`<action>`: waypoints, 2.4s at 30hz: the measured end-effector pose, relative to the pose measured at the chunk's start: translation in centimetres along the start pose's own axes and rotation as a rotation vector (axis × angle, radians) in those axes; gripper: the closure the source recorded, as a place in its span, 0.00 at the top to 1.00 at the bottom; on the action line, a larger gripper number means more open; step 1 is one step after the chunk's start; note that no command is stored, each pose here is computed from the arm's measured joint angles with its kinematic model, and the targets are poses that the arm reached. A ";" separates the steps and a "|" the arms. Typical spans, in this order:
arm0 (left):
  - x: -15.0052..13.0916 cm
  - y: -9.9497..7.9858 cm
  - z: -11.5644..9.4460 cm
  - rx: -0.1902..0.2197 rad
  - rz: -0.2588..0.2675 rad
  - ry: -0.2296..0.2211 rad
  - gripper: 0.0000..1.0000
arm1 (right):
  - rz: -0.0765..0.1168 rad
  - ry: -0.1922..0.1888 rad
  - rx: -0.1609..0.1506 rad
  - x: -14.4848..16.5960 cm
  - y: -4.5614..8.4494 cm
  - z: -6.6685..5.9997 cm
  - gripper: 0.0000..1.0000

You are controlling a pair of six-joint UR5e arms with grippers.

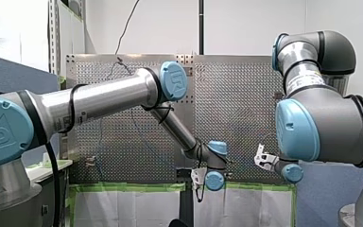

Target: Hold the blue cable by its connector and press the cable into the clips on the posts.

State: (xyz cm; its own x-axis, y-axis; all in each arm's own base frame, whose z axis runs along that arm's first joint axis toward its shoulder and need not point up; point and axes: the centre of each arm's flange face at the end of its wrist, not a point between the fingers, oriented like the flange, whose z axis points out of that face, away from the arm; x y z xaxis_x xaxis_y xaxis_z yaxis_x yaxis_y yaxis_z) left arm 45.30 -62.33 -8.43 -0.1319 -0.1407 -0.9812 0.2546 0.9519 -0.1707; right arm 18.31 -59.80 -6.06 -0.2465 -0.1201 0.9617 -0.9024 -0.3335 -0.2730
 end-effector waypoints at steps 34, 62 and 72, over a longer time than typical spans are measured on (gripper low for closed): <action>-4.9 -0.8 5.4 0.030 -0.060 -0.100 0.00 | -0.025 -0.007 0.004 -0.3 0.7 3.3 0.00; -1.9 6.4 10.6 -0.025 -0.040 -0.037 0.00 | -0.037 0.066 0.018 3.4 1.5 8.2 0.00; -2.4 6.2 11.0 -0.026 -0.046 -0.049 0.00 | -0.039 0.048 0.015 1.9 2.3 9.5 0.00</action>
State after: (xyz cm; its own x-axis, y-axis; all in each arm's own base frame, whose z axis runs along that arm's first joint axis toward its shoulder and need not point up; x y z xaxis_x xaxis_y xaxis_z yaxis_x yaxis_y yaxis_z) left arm 57.70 -59.08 -8.10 -0.0960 -0.1967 -0.9757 0.2245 0.9507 -0.2138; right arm 19.11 -69.63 -5.15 -0.2285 -0.0624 0.9715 -0.9063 -0.3509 -0.2357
